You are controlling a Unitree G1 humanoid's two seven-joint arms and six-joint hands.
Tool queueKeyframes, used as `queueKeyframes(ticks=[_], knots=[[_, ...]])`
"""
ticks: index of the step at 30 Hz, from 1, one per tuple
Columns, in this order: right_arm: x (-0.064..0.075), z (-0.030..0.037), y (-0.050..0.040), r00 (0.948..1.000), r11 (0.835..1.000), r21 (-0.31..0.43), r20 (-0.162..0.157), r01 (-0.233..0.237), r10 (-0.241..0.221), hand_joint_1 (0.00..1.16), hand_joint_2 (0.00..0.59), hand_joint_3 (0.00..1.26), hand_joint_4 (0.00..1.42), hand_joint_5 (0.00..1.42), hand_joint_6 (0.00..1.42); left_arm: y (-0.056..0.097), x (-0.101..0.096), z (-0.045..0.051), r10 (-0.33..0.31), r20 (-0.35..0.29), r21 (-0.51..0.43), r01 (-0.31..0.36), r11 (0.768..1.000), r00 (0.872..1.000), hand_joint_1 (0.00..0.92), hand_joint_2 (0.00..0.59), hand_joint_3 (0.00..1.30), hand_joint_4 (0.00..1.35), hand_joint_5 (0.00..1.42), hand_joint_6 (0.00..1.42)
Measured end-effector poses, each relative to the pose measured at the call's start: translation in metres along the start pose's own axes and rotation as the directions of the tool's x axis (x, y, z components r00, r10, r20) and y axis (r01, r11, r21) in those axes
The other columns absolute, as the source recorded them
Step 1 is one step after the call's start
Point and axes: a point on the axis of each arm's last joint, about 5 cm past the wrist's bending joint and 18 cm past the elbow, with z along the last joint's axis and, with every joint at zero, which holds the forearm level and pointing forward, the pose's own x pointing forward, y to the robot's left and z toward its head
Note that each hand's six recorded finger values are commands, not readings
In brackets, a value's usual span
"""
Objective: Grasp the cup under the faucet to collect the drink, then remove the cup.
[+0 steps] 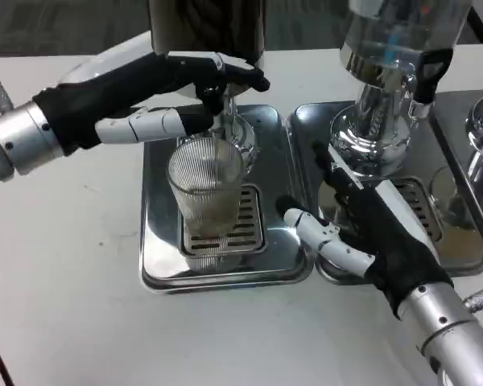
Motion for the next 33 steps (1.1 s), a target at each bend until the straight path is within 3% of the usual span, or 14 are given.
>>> queueKeyframes(ticks=[10,26,29,33], knots=[[0.004,-0.0031,0.0044,0.9993,1.000,0.023,-0.032,-0.021,0.021,0.40,0.261,0.00,0.00,0.00,0.00,-0.001,0.001,0.0017,-0.002,0.003,0.040,0.002,0.999,1.000,0.000,0.085,0.30,0.16,0.14,0.15],[0.010,-0.0003,0.0077,0.9990,0.999,0.026,-0.020,-0.039,0.040,0.38,0.245,0.00,0.00,0.00,0.00,-0.002,0.000,0.0025,0.006,0.009,0.073,-0.007,0.997,1.000,0.000,0.091,0.30,0.16,0.14,0.15],[0.014,-0.0003,0.0080,0.9987,0.999,0.027,-0.020,-0.047,0.048,0.32,0.240,0.00,0.00,0.00,0.00,-0.002,-0.001,0.0026,0.009,0.010,0.074,-0.010,0.997,1.000,0.000,0.091,0.30,0.16,0.14,0.15],[0.018,-0.0031,0.0083,0.9956,0.995,0.045,-0.009,-0.093,0.093,0.30,0.223,0.00,0.00,0.00,0.00,-0.003,-0.001,0.0025,0.015,0.010,0.075,-0.016,0.997,1.000,0.000,0.090,0.30,0.16,0.14,0.16]])
